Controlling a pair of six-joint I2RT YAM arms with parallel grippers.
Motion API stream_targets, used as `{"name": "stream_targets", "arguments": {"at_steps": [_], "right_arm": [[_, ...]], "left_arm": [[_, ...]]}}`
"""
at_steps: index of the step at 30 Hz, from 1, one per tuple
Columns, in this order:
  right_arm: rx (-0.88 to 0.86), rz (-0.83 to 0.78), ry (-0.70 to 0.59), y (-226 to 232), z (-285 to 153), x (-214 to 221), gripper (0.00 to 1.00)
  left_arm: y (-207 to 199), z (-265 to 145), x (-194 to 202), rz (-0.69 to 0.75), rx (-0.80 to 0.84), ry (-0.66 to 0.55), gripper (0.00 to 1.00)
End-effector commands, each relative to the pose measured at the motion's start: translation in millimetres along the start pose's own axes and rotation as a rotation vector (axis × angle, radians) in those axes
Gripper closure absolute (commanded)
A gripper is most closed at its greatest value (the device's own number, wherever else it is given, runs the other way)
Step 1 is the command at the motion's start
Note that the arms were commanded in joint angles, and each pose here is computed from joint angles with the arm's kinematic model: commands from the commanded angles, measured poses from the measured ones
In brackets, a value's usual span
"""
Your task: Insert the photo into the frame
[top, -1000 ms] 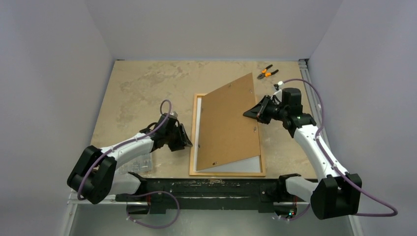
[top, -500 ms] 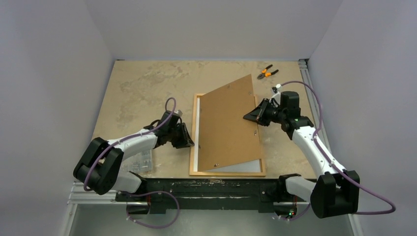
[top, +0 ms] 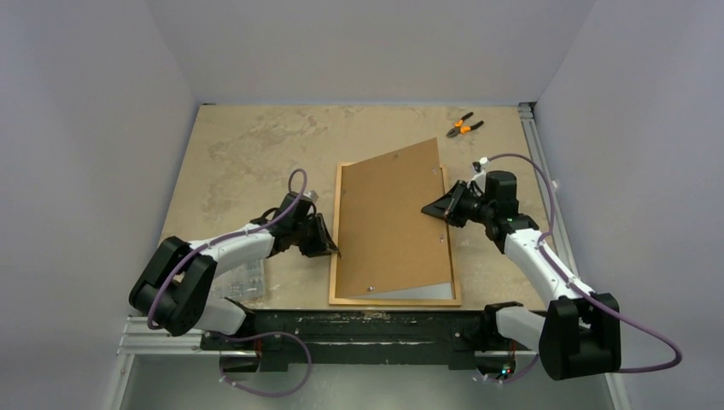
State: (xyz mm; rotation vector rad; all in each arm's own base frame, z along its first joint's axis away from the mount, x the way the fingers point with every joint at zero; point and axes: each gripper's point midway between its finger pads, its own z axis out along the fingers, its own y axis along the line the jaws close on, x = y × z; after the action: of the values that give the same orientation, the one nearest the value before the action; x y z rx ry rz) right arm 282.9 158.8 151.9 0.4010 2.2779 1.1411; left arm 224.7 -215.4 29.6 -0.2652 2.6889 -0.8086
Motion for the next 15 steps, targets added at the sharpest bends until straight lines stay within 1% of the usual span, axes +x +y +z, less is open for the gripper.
{"name": "stream_targets", "arguments": {"at_steps": [1,6,9,11,13,14,15], "right_arm": [[0.051,-0.023,-0.012,-23,7,7,1.00],[0.080,-0.019,0.011,-41,14,16,1.00],[0.100,-0.043,0.025,-46,16,16,1.00],[0.117,-0.061,0.025,-49,16,14,0.89],[0.129,-0.076,0.029,-50,17,12,0.74],[0.139,-0.082,0.033,-52,18,11,0.68],[0.153,-0.086,0.038,-55,19,11,0.65]], "left_arm": [[-1,4,-8,0.022,0.000,-0.016,0.79],[-3,3,-8,0.027,0.004,-0.017,0.79],[-2,1,-9,0.030,-0.002,-0.020,0.77],[-1,0,-9,0.032,-0.011,-0.023,0.72],[0,-1,-10,0.037,-0.021,-0.027,0.68],[1,-2,-9,0.039,-0.024,-0.025,0.66],[1,-2,-10,0.040,-0.027,-0.026,0.65]]}}
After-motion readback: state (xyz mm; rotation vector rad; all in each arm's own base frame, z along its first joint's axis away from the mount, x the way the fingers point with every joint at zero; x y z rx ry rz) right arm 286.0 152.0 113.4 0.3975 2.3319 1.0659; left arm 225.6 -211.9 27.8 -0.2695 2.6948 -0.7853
